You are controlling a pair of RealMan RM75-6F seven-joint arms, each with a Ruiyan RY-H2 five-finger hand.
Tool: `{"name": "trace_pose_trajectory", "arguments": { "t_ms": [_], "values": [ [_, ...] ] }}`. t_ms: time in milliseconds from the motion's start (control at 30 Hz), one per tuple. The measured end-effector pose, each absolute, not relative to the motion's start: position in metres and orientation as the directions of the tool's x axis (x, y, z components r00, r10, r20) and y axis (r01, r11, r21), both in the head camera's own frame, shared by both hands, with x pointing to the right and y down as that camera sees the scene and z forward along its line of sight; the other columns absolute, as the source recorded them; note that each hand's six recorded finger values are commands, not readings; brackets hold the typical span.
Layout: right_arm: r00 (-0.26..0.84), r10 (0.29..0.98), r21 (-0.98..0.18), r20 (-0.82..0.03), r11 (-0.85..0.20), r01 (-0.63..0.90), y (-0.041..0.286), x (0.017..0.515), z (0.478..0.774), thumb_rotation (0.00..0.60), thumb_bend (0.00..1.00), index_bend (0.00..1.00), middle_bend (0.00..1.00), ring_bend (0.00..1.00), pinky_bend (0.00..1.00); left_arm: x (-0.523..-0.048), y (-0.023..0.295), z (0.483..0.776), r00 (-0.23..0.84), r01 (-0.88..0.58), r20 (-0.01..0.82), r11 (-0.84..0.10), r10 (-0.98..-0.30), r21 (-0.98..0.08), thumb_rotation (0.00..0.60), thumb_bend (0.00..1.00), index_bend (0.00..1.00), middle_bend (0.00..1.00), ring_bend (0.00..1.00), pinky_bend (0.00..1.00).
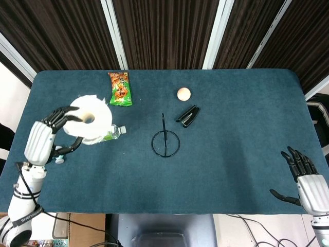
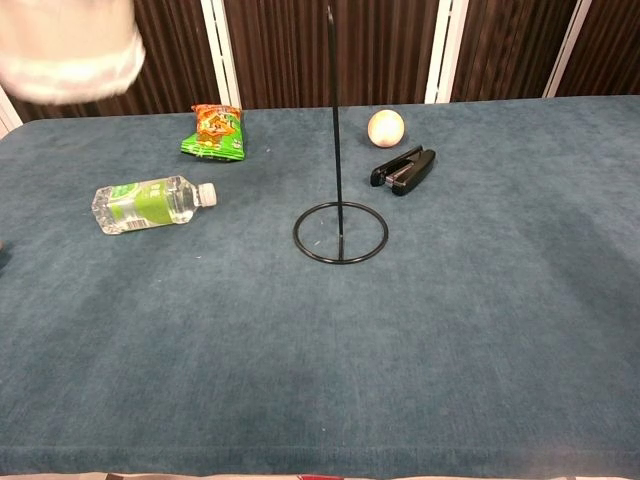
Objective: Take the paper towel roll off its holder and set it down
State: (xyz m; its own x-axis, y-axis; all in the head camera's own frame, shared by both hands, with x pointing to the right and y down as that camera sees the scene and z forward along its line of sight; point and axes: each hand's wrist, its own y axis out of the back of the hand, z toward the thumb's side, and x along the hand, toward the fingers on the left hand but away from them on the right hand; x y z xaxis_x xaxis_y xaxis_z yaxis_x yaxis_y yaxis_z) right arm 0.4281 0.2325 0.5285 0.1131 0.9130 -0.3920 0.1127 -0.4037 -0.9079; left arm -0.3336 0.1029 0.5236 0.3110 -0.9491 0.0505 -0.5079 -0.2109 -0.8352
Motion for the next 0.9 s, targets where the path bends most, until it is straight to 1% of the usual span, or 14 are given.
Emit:
{"name": "trace_pose_trajectory", "arguments": {
  "t_ms": [167, 367, 467, 567, 767, 833, 900],
  "values": [
    [0.109, 0.909, -0.905, -0.403, -0.413, 0.104, 0.232, 0.428, 0.532, 0.6, 0.12, 0.0, 0.0, 0.0, 0.22, -0.359, 0.133, 0.566, 0.262, -0.532, 0.108, -0.237, -0.959, -0.813, 0.6, 0.37, 0.6, 0.57, 0.39, 0.43],
    [0.11, 0.906, -0.903, -0.409, -0.419, 0.098, 0.233, 0.427, 0.534, 0.6, 0.12, 0.0, 0.0, 0.0, 0.22, -0.369, 0.171, 0.611, 0.201, -0.603, 0.165, -0.254, -0.966, -0.756, 0.6, 0.37, 0.6, 0.58, 0.39, 0.42],
    [0.109, 0.905, -0.901, -0.412, -0.422, 0.097, 0.233, 0.427, 0.535, 0.6, 0.12, 0.0, 0.0, 0.0, 0.22, -0.365, 0.187, 0.626, 0.184, -0.643, 0.186, -0.262, -0.965, -0.72, 0.6, 0.37, 0.6, 0.58, 0.39, 0.42],
    [0.108, 0.904, -0.901, -0.414, -0.424, 0.095, 0.232, 0.427, 0.536, 0.6, 0.12, 0.0, 0.0, 0.0, 0.22, -0.359, 0.195, 0.635, 0.17, -0.674, 0.204, -0.265, -0.964, -0.689, 0.6, 0.37, 0.6, 0.58, 0.39, 0.42],
    [0.111, 0.903, -0.9, -0.414, -0.425, 0.095, 0.233, 0.426, 0.535, 0.6, 0.12, 0.0, 0.0, 0.0, 0.22, -0.354, 0.203, 0.648, 0.139, -0.68, 0.23, -0.261, -0.963, -0.685, 0.6, 0.37, 0.59, 0.59, 0.39, 0.4],
    [0.11, 0.904, -0.901, -0.414, -0.424, 0.096, 0.232, 0.427, 0.535, 0.6, 0.12, 0.0, 0.0, 0.0, 0.22, -0.354, 0.206, 0.654, 0.125, -0.685, 0.248, -0.265, -0.961, -0.679, 0.6, 0.37, 0.57, 0.58, 0.39, 0.39],
    [0.11, 0.904, -0.901, -0.413, -0.423, 0.097, 0.232, 0.427, 0.535, 0.6, 0.12, 0.0, 0.0, 0.0, 0.22, -0.353, 0.209, 0.662, 0.116, -0.681, 0.274, -0.277, -0.955, -0.678, 0.6, 0.37, 0.52, 0.55, 0.36, 0.36]
  ]
}}
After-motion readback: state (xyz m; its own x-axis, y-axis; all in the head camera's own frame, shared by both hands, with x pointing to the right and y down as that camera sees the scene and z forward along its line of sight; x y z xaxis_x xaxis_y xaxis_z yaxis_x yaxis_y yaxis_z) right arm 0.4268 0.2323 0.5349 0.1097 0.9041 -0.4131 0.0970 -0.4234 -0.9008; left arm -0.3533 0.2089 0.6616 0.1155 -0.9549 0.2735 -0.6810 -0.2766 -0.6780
